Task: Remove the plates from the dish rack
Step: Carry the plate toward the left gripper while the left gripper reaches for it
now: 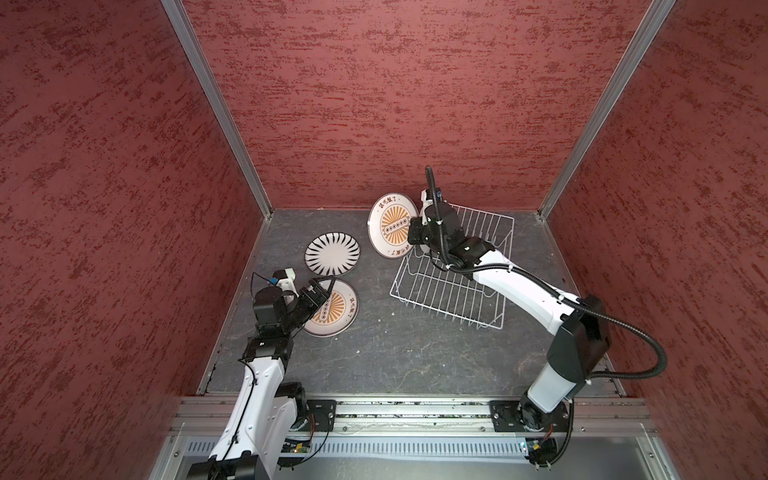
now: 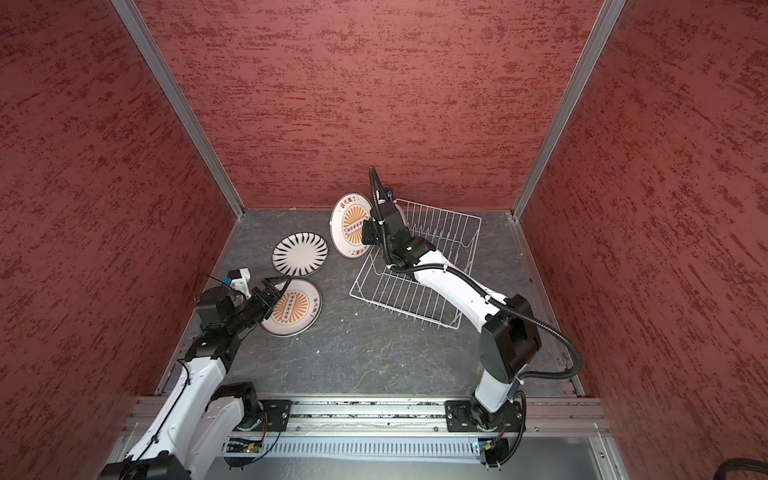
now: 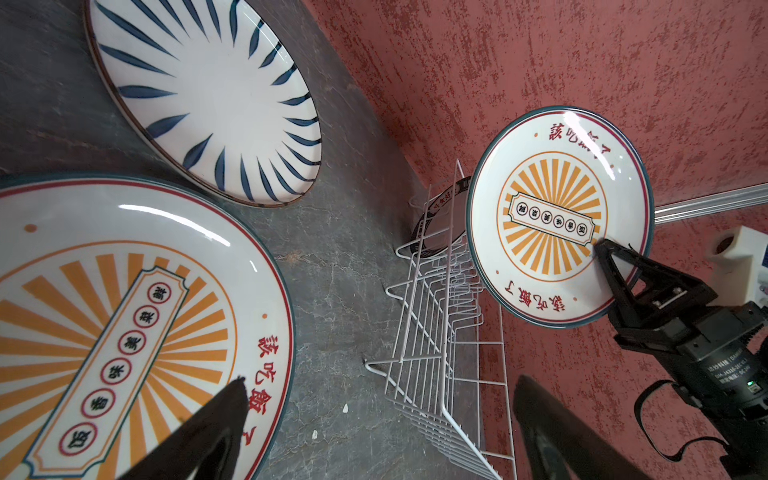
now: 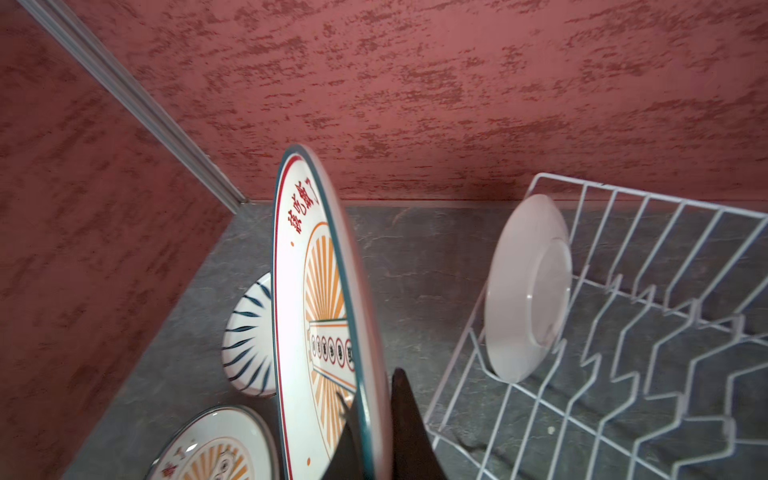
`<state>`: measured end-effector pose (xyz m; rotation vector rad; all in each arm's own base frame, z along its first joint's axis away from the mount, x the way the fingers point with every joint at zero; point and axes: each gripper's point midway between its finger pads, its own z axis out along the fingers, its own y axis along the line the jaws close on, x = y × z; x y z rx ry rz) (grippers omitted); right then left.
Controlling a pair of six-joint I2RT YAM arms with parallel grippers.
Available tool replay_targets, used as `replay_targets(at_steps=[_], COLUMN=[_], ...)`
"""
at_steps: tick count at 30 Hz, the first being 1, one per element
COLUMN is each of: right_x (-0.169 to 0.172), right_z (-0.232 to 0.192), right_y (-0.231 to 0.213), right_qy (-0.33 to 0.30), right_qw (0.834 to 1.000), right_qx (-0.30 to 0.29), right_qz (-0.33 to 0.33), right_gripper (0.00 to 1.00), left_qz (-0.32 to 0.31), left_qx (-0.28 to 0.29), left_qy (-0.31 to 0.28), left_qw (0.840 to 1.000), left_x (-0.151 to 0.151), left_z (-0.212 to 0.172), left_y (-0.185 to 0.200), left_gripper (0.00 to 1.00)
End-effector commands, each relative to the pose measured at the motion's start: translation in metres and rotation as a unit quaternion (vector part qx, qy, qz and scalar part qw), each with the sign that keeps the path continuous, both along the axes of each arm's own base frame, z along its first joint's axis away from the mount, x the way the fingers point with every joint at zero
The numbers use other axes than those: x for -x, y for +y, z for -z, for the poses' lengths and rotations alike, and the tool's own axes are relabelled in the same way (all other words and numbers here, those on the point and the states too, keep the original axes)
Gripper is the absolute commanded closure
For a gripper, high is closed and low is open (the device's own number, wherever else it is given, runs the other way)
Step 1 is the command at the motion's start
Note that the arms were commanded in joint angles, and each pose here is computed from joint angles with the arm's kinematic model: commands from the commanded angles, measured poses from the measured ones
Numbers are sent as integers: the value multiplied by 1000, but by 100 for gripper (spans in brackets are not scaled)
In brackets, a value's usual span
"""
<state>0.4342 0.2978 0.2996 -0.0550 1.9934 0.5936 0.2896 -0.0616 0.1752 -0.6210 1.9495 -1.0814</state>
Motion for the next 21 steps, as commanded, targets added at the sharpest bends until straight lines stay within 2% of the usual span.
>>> replay_targets(at_steps=[1,6,9,21], right_x=[12,28,36,49], right_z=[-37,-21,-18,9], right_y=[14,25,30,35], right_qy=[-21,6,12,55], right_qw=[993,983,975,971], right_qx=[-105,-155,-181,-181], right_qz=[-52,-103,-125,-148], right_gripper=[100,100,100,100], left_qz=[26,50,64,78], left_qx=[10,11,19,47], left_qy=[-38,-51,-62,-60], left_qw=[999,997,996,994], left_x=[-4,-5,-5,-16], left_z=[-21,-27,-32,-26], left_y=[-10,-19,-24,-32], left_gripper=[1,0,3,8])
